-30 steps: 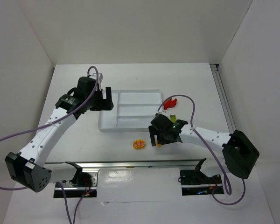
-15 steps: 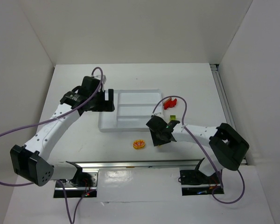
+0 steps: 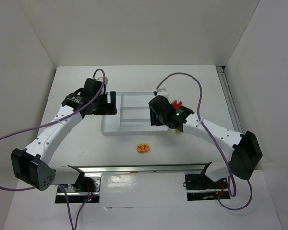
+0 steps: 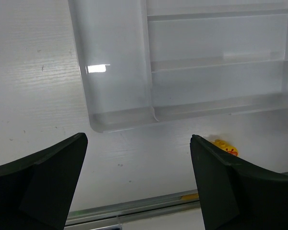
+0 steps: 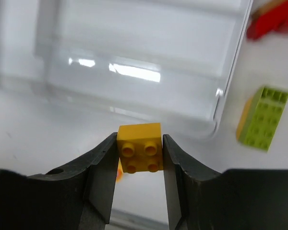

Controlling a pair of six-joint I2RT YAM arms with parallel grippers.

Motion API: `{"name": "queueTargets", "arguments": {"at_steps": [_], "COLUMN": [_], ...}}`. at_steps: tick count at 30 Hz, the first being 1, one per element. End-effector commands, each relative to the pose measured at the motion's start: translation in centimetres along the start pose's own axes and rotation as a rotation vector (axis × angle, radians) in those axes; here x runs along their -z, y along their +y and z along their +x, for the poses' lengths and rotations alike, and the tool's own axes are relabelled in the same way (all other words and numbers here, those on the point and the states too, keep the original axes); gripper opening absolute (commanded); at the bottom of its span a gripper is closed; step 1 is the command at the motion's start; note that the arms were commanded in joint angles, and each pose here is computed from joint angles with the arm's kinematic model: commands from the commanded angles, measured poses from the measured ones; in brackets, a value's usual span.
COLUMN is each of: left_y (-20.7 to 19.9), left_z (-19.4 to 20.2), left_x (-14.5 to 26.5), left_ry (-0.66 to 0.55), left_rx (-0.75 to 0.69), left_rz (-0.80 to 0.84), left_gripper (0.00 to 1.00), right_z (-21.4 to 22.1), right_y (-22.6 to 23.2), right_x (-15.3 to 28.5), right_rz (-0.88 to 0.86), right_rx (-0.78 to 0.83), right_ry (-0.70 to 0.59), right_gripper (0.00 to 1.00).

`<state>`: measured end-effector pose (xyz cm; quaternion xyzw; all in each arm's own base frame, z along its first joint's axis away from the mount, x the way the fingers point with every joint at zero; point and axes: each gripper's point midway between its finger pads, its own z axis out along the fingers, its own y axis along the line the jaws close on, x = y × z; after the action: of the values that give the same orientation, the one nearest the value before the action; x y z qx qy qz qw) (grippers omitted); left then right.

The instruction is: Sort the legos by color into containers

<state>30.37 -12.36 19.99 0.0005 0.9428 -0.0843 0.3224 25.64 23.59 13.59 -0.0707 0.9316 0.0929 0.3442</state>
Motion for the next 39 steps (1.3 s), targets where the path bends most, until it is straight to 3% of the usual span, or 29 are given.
{"name": "queueTargets", "arguments": {"at_steps": [1,9,10,11,13,19,22,24,27,34,39], "left_y": [0.0,0.4,0.6,0.6,1.1,1.2,1.2,1.3,1.3,1.6,2.2], "left_z": [0.1,4.0,4.5,4.3,5.1,5.3,5.3,5.7,5.8,4.4,2.4], "left_x": [1.3,1.9,2.0,2.3,2.2,2.4,2.4,2.3,2.0,2.8,4.4], "left_ry": [-0.026,0.032,0.040,0.029,0.043,0.036,0.036,0.046,0.054,0.014,-0.055], "left_rx": [0.046,0.095,0.095,0.095,0.094,0.094,0.094,0.103,0.102,0.104,0.109], "left_rz": [0.008,0.031,0.027,0.032,0.014,0.017,0.017,0.013,0.009,-0.015,-0.058], "left_gripper": [1.00,1.00,1.00,1.00,1.00,1.00,1.00,1.00,1.00,1.00,1.00], "right_z": [-6.5,-16.7,-15.3,-17.1,-16.5,-16.2,-15.7,-14.9,-15.8,-17.6,-10.8], "right_y": [0.2,-1.6,-2.1,-1.4,-1.7,-2.0,-2.3,-2.5,-1.6,0.6,1.6], "right_x": [-1.5,-10.2,-12.7,-12.9,-15.3,-17.6,-18.3,-18.8,-17.4,-10.7,-4.8], "right_rz": [0.022,0.083,0.105,0.094,0.114,0.129,0.122,0.128,0.137,0.141,0.035], "right_rx": [-0.008,-0.059,-0.037,-0.044,-0.042,-0.055,-0.078,-0.074,-0.062,-0.005,0.073], "right_ry": [-0.123,-0.200,-0.132,-0.158,-0.125,-0.104,-0.088,-0.071,-0.103,-0.194,-0.156], "right_gripper": [0.34,0.35,0.35,0.36,0.36,0.41,0.47,0.70,0.98,0.92,0.90]}}
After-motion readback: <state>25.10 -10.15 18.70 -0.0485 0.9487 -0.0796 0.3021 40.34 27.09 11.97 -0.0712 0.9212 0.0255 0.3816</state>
